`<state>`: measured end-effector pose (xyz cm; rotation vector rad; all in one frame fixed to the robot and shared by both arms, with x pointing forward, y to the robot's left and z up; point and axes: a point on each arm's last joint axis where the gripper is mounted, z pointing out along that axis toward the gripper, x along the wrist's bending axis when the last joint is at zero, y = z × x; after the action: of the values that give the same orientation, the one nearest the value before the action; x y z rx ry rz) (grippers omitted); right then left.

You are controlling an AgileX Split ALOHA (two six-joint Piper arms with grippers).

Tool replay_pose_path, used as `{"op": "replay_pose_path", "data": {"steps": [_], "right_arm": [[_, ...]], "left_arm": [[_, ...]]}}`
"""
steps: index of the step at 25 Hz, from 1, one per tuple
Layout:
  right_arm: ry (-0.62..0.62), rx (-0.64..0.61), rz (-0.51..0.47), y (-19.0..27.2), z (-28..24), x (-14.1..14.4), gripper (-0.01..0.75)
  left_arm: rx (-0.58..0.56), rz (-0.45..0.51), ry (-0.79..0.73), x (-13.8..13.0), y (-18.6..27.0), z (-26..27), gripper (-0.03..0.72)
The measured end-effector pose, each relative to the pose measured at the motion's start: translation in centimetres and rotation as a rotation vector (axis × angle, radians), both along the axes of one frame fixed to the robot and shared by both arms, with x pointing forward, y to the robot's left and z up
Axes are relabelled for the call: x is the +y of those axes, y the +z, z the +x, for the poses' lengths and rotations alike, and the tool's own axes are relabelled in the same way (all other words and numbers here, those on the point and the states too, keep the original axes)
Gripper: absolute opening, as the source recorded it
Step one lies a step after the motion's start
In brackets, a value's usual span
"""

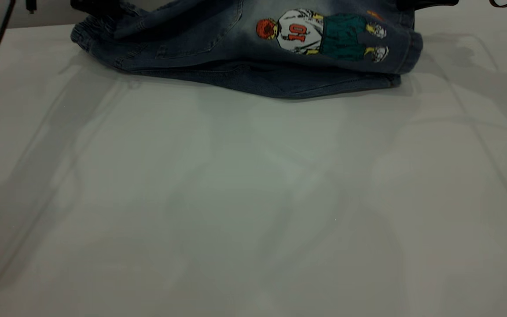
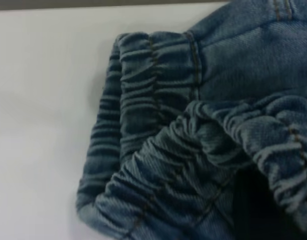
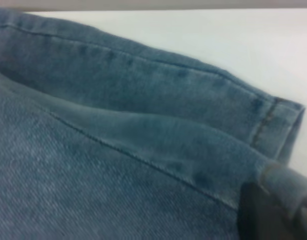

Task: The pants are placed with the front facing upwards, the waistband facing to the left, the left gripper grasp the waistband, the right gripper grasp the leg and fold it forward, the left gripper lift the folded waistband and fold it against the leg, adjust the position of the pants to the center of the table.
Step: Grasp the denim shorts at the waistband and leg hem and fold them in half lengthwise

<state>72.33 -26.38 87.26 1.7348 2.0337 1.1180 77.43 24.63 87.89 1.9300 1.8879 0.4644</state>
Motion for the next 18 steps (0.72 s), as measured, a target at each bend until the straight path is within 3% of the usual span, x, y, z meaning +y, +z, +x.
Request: {"op": "replay_pose_path", "data": {"steps": [5, 10, 14, 18], "right_arm": [[-0.002, 0.000, -0.001, 0.0, 0.0, 0.0, 0.153], [-0.003, -0.001, -0.002, 0.0, 0.0, -0.1, 0.302], [-0.001, 0.001, 0.001, 0.0, 0.0, 0.0, 0.339], [0.003, 0.008, 0.014, 0.0, -0.1, 0.1, 0.343]], "left_arm": [[-0.038, 0.042, -0.075, 0.0, -0.1, 0.3, 0.171], [-0.068, 0.047, -0.086, -0.1, 0.1, 0.5, 0.329], [-0.077, 0.045, -0.084, -0.1, 0.2, 0.6, 0.456], [-0.125, 0.043, -0.083, -0.1, 1.6, 0.8, 0.505]]}}
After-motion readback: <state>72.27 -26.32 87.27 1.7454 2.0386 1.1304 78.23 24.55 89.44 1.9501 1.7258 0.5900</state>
